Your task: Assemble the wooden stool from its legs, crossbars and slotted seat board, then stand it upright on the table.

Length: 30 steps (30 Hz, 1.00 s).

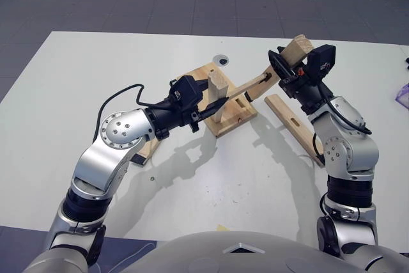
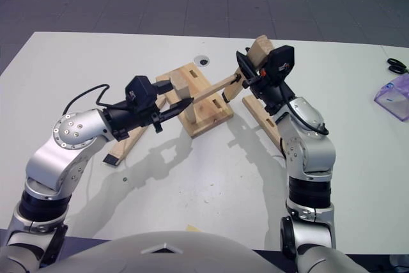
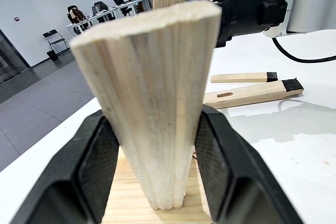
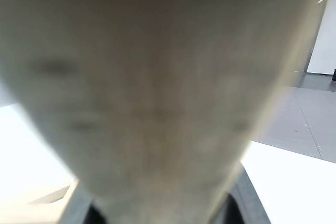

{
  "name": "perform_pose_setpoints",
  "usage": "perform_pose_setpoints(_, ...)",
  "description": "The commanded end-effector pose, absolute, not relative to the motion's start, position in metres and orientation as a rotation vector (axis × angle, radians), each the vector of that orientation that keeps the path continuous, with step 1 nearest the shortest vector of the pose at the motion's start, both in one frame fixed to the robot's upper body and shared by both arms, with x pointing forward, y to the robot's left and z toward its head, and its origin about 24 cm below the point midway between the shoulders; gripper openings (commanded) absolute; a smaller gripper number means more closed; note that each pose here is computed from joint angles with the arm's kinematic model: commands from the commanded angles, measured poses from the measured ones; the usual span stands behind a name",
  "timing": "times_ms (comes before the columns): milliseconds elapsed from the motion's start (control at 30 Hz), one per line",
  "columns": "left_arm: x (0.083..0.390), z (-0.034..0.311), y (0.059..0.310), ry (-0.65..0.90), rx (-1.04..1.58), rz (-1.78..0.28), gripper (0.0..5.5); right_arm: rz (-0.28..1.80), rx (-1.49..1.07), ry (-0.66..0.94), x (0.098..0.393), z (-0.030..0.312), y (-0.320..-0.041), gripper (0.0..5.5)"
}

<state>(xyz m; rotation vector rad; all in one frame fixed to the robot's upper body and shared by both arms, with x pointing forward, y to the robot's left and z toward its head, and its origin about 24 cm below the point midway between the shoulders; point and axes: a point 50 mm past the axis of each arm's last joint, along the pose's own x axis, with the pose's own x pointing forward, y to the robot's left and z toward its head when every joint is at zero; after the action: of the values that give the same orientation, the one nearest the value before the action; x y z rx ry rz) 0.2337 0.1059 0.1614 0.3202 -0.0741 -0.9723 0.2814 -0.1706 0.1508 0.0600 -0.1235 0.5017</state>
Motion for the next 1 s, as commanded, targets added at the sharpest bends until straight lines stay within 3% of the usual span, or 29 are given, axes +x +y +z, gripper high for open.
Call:
perform_pose_setpoints(33, 0.235, 0.146, 0.110, 0.027, 0.362, -0.956, 2.04, 0.565, 0.049, -0.123, 0.283, 0.149, -0.155, 1.02)
perform_pose_setpoints(533, 0.238, 0.147, 0.113, 0.022, 0.360, -0.956, 2.04, 0.552, 0.048, -0.126, 0.289, 0.146, -0.148, 1.02)
perform_pose_setpoints(1000, 0.238, 0.147, 0.113, 0.017, 0.369, -0.954, 2.04, 0.431, 0.262, -0.075, 0.299, 0.150, -0.157, 1.02)
